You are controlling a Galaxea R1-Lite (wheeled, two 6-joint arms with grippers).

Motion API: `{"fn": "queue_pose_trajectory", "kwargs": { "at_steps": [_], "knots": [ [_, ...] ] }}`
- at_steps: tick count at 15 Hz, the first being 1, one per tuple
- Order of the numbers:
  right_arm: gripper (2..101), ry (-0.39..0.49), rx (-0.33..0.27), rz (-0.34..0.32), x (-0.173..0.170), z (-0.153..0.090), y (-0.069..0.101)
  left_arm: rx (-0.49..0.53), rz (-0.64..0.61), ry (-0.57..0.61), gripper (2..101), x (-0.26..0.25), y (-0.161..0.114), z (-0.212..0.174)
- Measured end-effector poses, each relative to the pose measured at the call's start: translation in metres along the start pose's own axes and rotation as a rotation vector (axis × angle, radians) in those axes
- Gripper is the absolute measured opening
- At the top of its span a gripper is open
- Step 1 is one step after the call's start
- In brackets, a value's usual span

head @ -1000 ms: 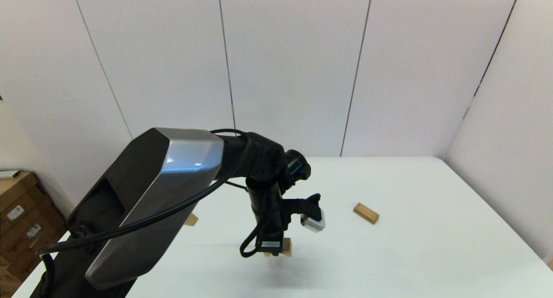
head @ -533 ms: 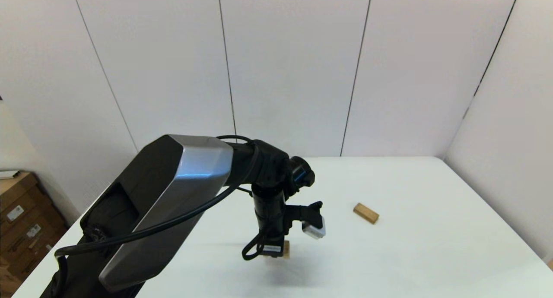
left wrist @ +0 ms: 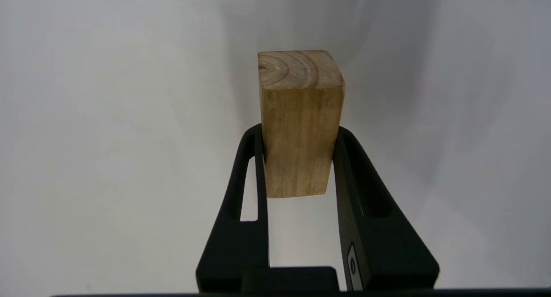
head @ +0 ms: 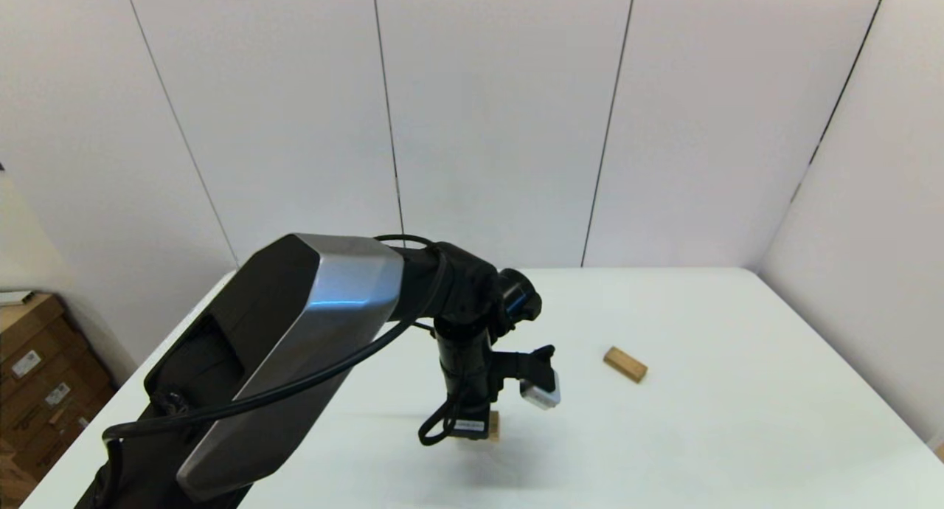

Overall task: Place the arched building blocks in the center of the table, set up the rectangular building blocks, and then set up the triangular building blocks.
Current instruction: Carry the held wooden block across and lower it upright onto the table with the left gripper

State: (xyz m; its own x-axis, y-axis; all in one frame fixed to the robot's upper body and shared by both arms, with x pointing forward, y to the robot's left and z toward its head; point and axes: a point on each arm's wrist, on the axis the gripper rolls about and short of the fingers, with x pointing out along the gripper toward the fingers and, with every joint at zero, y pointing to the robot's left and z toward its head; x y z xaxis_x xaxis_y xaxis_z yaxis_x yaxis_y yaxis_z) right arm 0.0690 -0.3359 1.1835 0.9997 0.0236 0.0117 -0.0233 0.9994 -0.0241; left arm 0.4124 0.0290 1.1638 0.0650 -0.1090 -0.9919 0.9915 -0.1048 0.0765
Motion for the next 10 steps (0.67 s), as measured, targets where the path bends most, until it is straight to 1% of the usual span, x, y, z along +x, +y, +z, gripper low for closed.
{"fn": "queue_pose_trajectory", "kwargs": {
  "at_steps": [4,7,10],
  "knots": [
    [98.0,0.000,0.000,0.000,0.0000,0.0000,0.0000,-0.005,0.013,-0.011,26.0,0.0024,0.0009,0.0027],
    [98.0,0.000,0.000,0.000,0.0000,0.0000,0.0000,-0.032,0.028,-0.020,26.0,0.0030,0.0015,0.0052],
    [98.0,0.000,0.000,0.000,0.0000,0.0000,0.0000,-0.040,0.042,-0.012,26.0,0.0045,0.0018,0.0063]
  ]
}}
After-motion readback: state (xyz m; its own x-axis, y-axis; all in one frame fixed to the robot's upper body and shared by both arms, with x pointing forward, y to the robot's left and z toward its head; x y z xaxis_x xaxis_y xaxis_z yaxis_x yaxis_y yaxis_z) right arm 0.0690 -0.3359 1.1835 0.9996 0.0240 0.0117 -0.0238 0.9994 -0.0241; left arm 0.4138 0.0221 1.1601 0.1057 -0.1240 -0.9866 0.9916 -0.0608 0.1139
